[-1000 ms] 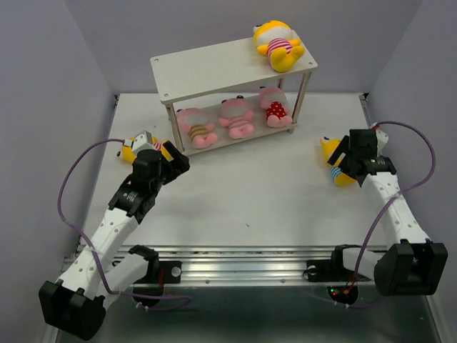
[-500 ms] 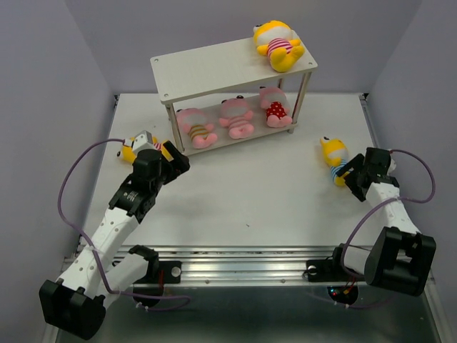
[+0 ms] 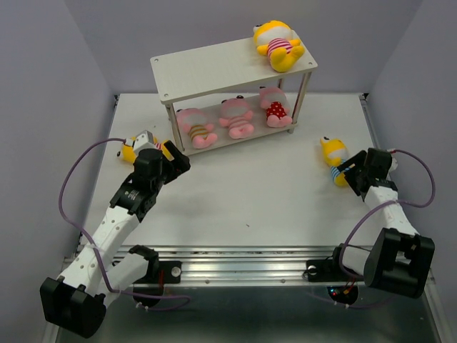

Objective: Place and organize the stuffed toys onto the shelf

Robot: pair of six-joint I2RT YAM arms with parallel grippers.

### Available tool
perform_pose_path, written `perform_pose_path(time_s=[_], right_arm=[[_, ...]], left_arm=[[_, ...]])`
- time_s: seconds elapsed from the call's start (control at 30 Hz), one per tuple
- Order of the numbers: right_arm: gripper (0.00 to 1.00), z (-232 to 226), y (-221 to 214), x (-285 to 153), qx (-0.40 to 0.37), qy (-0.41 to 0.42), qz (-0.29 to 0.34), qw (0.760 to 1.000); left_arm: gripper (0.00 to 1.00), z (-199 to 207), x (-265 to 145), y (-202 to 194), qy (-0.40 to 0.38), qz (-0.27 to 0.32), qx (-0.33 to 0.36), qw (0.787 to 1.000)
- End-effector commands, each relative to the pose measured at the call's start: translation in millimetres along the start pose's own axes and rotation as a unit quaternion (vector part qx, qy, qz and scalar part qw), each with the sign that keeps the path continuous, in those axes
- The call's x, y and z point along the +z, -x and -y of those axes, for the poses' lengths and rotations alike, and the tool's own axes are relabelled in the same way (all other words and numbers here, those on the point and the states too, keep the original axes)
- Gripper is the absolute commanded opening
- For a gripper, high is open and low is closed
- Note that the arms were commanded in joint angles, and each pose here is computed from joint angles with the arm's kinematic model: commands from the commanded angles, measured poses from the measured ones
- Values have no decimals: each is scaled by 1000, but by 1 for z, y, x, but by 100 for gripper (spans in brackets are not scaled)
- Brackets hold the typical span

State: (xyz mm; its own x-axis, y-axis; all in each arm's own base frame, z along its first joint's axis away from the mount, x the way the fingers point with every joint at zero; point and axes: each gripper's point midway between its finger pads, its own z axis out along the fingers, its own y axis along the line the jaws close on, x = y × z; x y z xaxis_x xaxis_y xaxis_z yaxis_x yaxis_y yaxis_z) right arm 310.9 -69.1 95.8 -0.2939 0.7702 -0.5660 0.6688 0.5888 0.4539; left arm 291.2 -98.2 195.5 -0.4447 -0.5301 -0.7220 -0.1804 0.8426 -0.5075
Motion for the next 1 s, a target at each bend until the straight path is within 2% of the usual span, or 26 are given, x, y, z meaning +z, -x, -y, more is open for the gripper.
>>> perform_pose_path(time_s=[0.0, 0.2, 0.23, 0.37, 0.4, 0.5, 0.57, 0.6, 0.63, 0.8, 0.83, 0.97], right_arm=[[74, -8, 15, 4, 13, 16, 33, 999], [51, -9, 20, 6, 20, 17, 45, 999], [43, -10, 22, 5, 20, 19, 49, 998], [33, -8, 25, 1, 13, 18, 62, 998], [28, -7, 25, 0, 11, 17, 62, 998], [26, -4, 21, 4, 6, 12, 55, 998], [20, -3, 18, 7, 0, 11, 47, 999], [17, -1, 14, 11, -2, 6, 39, 999], [1, -2, 15, 12, -6, 7, 38, 999], [1, -10, 28, 6, -91, 29, 56, 994], [1, -18, 40, -4, -120, 44, 78, 989], [1, -46, 67, -41, -151, 107, 144, 972]], left_arm=[[99, 7, 0, 9, -16, 17, 1, 1000], [99, 6, 0, 9, -14, 17, 2, 1000], [99, 7, 0, 9, -15, 17, 1, 1000], [99, 6, -1, 10, -14, 18, 2, 1000], [99, 7, -1, 10, -14, 18, 2, 1000], [99, 6, -2, 11, -14, 19, 2, 1000], [99, 7, -3, 12, -15, 22, 1, 1000], [99, 7, -3, 12, -15, 22, 1, 1000], [99, 6, -3, 12, -14, 22, 1, 1000], [99, 7, -5, 13, -17, 24, 1, 1000], [99, 7, -5, 13, -17, 24, 1, 1000], [99, 8, -3, 12, -19, 22, 2, 1000]])
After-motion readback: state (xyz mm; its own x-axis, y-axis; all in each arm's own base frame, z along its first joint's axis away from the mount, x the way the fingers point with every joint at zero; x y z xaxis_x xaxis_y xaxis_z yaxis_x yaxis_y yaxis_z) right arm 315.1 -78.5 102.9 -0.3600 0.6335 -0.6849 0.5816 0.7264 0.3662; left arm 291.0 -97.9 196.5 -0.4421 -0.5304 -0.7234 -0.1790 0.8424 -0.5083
